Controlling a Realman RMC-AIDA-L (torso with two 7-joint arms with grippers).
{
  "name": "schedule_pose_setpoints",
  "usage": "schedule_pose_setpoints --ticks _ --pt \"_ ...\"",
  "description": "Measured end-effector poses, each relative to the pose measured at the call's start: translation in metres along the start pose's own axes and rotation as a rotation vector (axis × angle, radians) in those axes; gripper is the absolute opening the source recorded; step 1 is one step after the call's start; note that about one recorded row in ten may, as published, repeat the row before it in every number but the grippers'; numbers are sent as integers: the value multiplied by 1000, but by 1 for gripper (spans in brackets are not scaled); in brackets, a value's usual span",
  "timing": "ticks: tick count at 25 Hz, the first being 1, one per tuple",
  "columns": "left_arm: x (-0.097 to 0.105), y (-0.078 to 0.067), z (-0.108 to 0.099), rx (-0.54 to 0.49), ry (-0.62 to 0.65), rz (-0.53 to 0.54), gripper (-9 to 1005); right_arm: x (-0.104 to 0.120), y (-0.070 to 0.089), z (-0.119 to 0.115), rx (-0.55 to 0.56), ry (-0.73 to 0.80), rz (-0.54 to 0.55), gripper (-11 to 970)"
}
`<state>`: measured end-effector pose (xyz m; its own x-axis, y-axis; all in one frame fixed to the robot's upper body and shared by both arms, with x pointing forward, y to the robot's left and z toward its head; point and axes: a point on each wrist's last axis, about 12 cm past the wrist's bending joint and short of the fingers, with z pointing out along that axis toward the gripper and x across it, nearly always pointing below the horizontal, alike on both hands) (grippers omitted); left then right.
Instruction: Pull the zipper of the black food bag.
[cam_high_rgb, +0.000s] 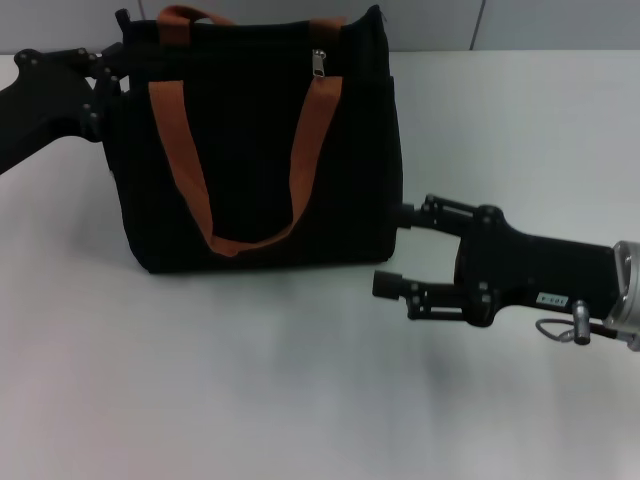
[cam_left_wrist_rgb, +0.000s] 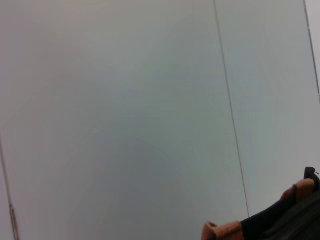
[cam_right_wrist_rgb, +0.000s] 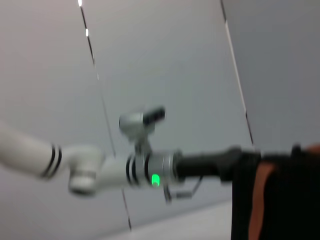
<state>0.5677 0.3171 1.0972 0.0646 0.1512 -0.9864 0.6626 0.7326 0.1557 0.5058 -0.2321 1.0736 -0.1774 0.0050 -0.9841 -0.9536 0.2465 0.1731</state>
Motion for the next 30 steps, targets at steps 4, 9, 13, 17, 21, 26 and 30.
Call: schedule_pose_setpoints --ticks 4,9,13,17,21,26,30 --pt "2 3 -5 -6 15 -82 181 8 0 -1 0 70 -1 796" --pt "1 8 -15 4 43 -151 186 12 -2 0 -3 111 -23 827" --pt "-5 19 -30 12 60 -208 240 14 -3 2 6 123 -44 827" --pt "-13 30 -46 9 60 -238 441 14 -3 2 10 126 -45 827" --pt "-28 38 -73 73 54 -288 631 14 -5 5 21 136 -50 827" --pt "-30 27 -91 203 69 -287 778 18 -5 11 7 140 -59 827" --pt "-27 16 -96 286 96 -269 788 20 -5 14 -2 139 -70 827"
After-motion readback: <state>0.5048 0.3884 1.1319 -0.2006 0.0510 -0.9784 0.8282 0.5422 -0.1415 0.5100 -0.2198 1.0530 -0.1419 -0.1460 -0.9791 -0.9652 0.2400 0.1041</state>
